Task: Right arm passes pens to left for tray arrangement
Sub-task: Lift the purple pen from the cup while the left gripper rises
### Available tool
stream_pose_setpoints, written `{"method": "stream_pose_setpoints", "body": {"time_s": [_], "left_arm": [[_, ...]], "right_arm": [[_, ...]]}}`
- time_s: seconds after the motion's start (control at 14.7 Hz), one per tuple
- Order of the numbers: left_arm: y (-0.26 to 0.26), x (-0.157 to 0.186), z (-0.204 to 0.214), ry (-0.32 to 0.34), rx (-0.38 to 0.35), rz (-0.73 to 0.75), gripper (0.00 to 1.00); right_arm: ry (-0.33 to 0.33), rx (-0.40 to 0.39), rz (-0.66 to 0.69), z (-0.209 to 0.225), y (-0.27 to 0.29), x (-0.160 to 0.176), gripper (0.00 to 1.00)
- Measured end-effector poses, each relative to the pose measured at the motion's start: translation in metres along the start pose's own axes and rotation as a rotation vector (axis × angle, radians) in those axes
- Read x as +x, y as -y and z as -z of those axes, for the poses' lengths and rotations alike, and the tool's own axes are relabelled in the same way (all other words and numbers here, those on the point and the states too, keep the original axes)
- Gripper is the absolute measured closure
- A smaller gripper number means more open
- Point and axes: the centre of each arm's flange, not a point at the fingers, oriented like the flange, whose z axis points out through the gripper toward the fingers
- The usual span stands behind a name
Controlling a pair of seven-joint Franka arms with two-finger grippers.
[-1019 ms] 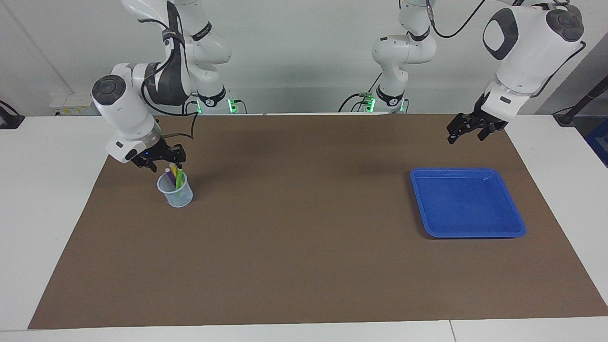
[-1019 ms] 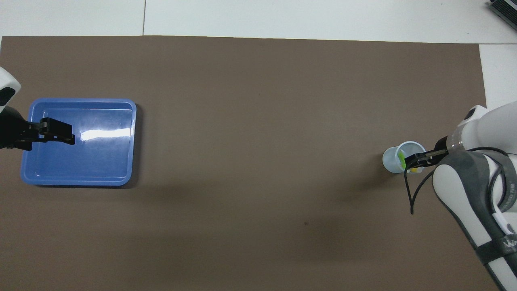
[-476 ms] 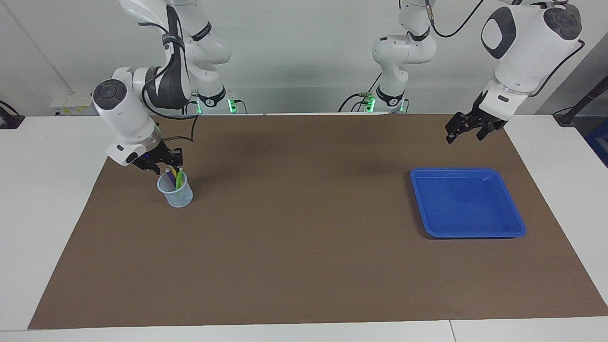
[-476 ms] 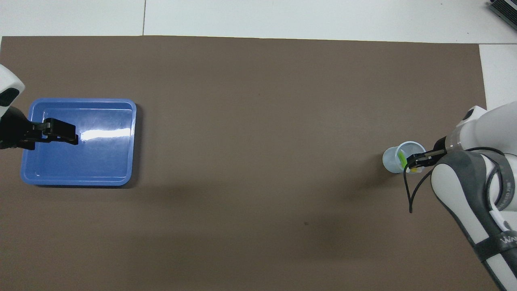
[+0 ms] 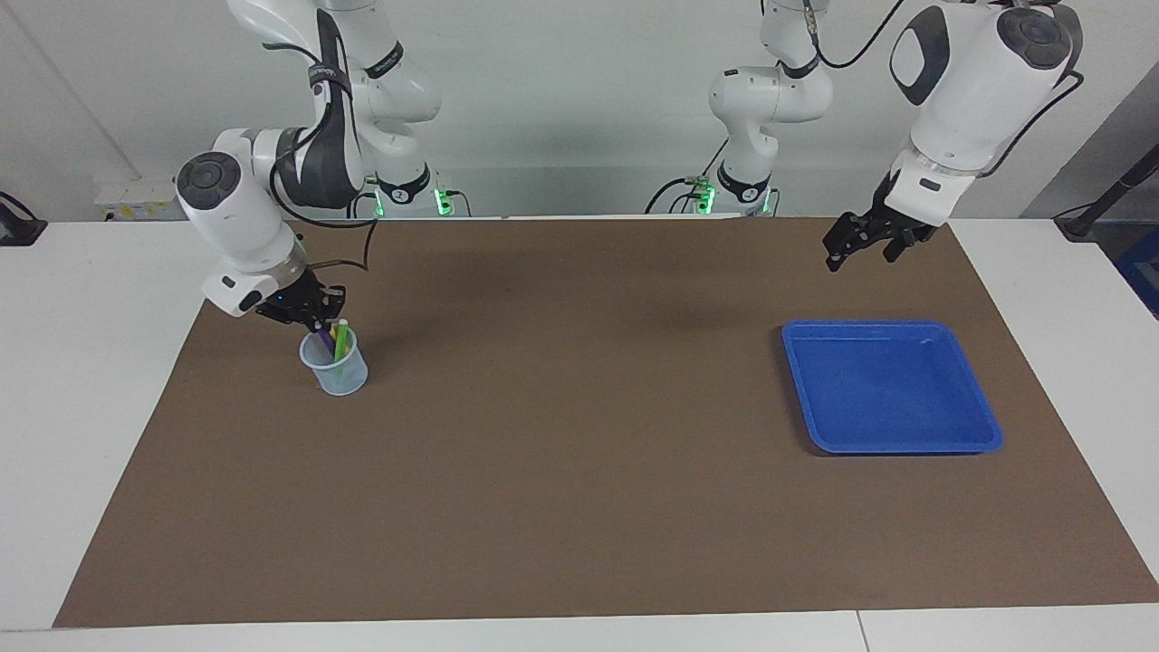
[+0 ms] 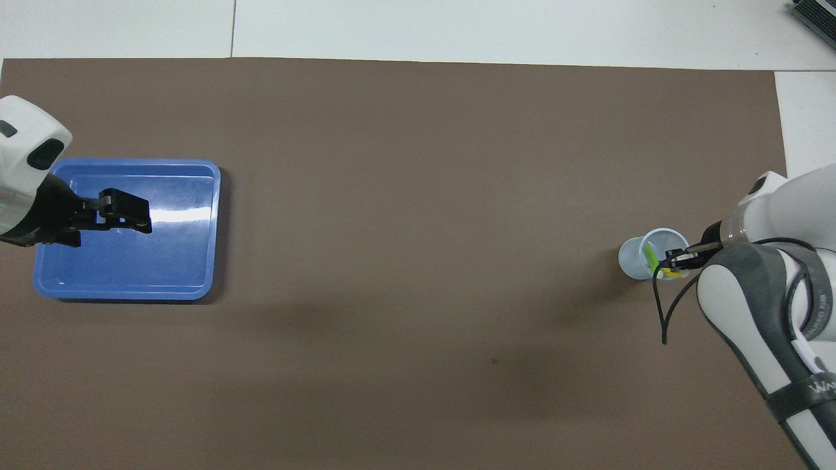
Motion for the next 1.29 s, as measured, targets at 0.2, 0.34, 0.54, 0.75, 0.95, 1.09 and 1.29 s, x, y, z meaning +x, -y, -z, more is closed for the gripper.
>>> {"method": "stream_pose_setpoints", "body": {"time_s": [0.2,0.34,0.54,0.75,0.95,1.09,1.29], "left_arm": [[-0.035,-0.013,0.001,-0.003,0.002,0.097,0.00],[-0.050,-0.019,0.001,0.005,-0.015,0.149,0.00],[-0.053,-0.022,0.001,0.039,-0.065,0.244,0.00],[-0.059,-0.025,0.002,0.063,-0.094,0.330,0.00],[-0.070,-0.029,0.004,0.097,-0.142,0.450,0.00],[-0.073,-0.030,0.004,0.105,-0.163,0.491,0.00],[-0.074,-0.029,0.002,0.117,-0.165,0.578,0.00]], "right_arm": [[0.000,0.000,0.000,0.000,0.000,0.000,0.82],[0.000,0.000,0.000,0.000,0.000,0.000,0.82],[0.000,0.000,0.000,0.001,0.000,0.000,0.82],[0.013,0.001,0.001,0.008,0.000,0.000,0.82],[0.021,0.002,0.001,0.022,0.000,0.000,0.82],[0.020,0.001,0.000,0.027,0.000,-0.001,0.82],[0.019,0.001,0.003,0.031,0.002,-0.001,0.82]]}}
